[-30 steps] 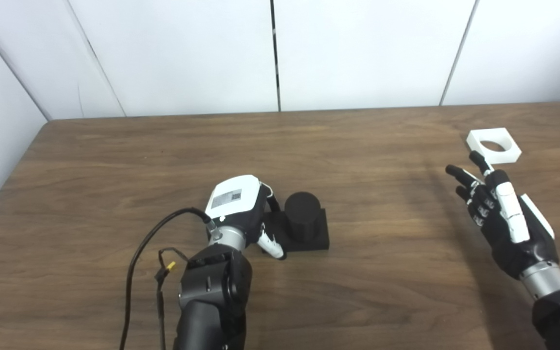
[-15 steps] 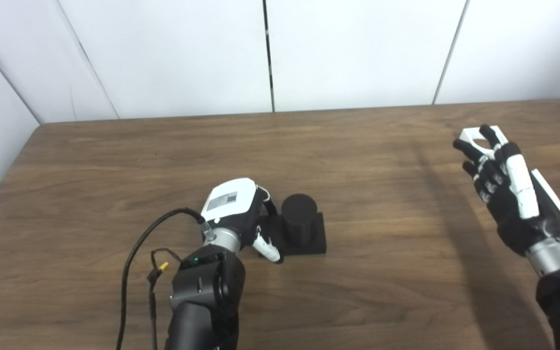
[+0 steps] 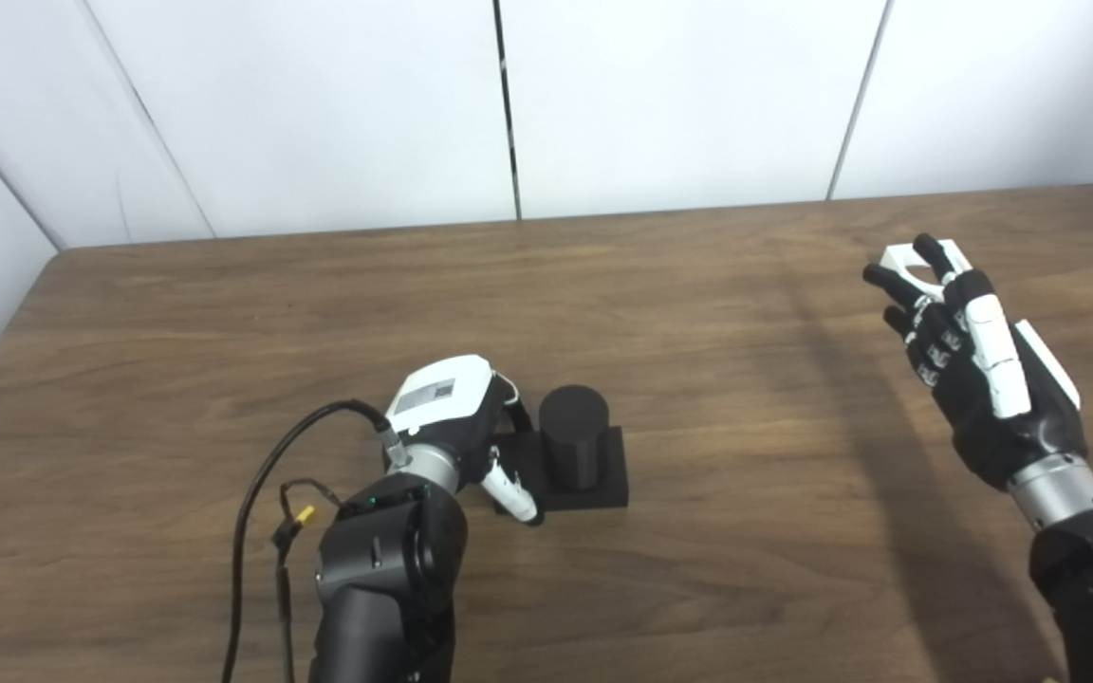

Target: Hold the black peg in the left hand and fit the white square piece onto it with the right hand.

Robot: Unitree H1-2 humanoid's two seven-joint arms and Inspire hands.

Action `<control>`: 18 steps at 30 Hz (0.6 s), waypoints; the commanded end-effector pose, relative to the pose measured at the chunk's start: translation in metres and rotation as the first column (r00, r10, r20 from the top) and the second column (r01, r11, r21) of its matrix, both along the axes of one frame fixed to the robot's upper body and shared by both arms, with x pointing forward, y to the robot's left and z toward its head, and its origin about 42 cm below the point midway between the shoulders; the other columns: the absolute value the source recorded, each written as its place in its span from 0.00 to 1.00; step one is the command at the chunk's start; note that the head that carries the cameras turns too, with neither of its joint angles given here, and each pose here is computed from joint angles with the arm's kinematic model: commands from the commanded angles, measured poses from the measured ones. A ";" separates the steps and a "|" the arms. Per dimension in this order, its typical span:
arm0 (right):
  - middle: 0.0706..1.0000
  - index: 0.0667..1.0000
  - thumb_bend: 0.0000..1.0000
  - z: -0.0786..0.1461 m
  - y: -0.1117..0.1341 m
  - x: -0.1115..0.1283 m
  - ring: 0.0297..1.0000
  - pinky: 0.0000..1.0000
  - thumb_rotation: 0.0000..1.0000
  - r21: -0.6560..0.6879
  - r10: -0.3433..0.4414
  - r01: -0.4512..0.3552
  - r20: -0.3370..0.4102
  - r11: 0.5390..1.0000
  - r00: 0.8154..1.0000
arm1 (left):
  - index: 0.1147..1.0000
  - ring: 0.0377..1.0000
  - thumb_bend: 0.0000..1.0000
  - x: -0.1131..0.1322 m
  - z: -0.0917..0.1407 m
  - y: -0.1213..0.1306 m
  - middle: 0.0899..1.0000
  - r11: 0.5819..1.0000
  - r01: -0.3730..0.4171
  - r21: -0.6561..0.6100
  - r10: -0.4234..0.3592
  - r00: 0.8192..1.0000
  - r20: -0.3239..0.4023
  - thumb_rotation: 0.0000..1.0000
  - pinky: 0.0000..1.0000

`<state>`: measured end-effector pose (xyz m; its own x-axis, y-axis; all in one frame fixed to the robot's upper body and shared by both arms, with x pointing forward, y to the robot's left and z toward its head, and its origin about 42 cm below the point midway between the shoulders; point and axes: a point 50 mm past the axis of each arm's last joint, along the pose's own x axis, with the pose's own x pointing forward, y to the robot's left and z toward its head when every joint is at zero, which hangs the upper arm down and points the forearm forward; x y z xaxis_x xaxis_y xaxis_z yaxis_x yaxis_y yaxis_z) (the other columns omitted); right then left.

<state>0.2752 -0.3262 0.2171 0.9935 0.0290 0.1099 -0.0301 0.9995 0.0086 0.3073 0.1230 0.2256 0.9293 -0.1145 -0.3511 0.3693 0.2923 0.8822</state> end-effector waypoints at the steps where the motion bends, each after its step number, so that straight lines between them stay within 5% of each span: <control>1: 0.84 1.00 0.64 0.026 -0.007 0.012 0.99 1.00 0.80 -0.038 -0.015 0.019 0.101 0.999 0.995 | 0.41 0.94 0.52 -0.001 -0.001 0.006 0.80 1.000 -0.002 0.027 0.002 1.000 -0.012 0.05 1.00; 18: 0.99 1.00 0.65 0.060 -0.042 0.079 1.00 1.00 0.74 -0.154 -0.093 0.107 0.095 0.982 0.991 | 0.41 0.94 0.52 -0.006 -0.012 0.034 0.80 0.999 -0.009 0.031 0.009 1.000 0.014 0.05 1.00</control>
<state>0.3445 -0.3623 0.2463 0.9935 -0.0416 0.1055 0.0533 0.9925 -0.1103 0.3014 0.1485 0.2206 0.9396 -0.1168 -0.3216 0.3420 0.2932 0.8928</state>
